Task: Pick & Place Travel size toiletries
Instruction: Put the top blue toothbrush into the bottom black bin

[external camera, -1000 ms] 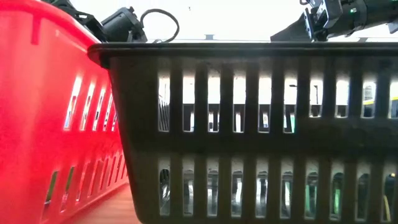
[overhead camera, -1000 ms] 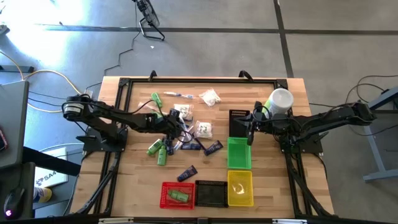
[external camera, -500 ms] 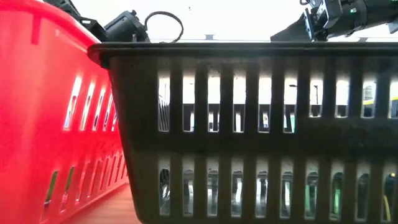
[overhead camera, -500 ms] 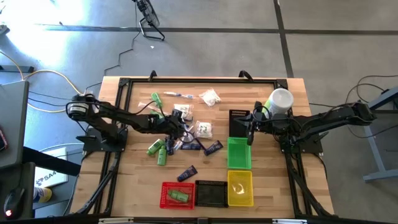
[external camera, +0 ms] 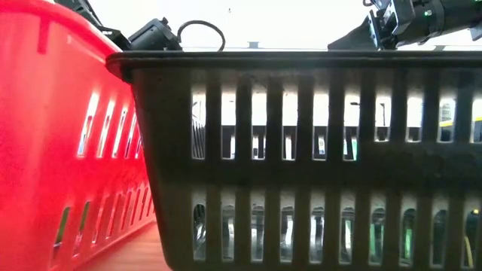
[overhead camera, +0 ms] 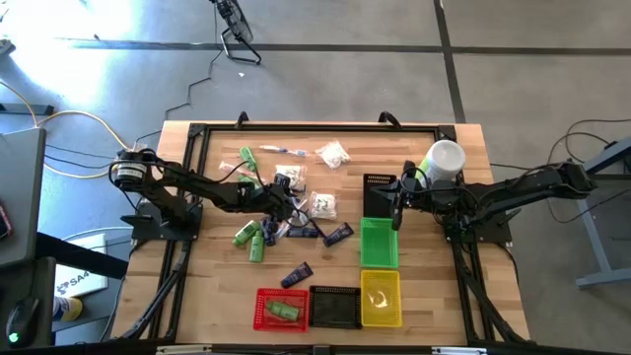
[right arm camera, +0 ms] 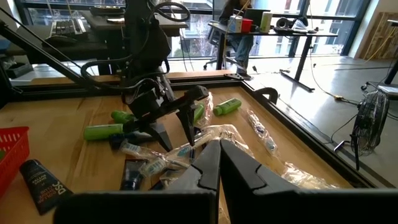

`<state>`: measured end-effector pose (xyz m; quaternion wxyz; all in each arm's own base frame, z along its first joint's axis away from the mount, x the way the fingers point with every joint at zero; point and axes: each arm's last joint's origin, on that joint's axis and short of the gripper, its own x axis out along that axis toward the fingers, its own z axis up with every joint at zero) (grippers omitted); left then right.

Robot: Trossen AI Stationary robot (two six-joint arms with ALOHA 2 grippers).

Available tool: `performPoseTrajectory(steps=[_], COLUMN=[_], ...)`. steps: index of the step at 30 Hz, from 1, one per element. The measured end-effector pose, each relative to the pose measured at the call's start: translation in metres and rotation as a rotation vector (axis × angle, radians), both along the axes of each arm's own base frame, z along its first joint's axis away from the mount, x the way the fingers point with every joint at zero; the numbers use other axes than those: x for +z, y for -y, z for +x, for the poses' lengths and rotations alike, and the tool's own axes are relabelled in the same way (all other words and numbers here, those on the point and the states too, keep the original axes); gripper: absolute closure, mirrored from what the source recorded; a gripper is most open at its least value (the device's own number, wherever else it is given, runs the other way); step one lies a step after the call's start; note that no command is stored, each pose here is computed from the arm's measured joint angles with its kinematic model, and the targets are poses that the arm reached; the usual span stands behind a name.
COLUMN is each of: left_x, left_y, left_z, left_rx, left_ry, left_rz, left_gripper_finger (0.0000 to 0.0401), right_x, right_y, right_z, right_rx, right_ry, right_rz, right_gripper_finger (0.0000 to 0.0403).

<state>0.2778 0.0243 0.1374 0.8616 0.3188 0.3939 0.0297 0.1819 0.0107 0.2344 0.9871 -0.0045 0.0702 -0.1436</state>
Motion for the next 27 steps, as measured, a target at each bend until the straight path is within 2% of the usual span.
performPoseTrajectory(steps=[6,18,22,27], left_x=[-0.006,-0.004,-0.004,-0.004], left_y=[-0.010,-0.015,-0.015,-0.015], left_z=[0.000,0.001,0.002,0.001], left_rx=[0.011,0.040,0.040,0.040], left_ry=[-0.019,0.017,0.018,0.017], left_rz=[-0.037,-0.028,-0.028,-0.028], left_gripper_finger=[0.0176,0.0180,0.0215,0.0283], right_x=[0.000,0.000,0.000,0.000], right_y=[0.000,0.000,0.000,0.000], right_z=[0.000,0.000,0.000,0.000], right_rx=[0.000,0.000,0.000,0.000], right_ry=[0.001,0.001,0.001,0.001], right_rz=[0.003,0.003,0.003,0.003], right_gripper_finger=[0.0400,0.0400,0.0400,0.0400])
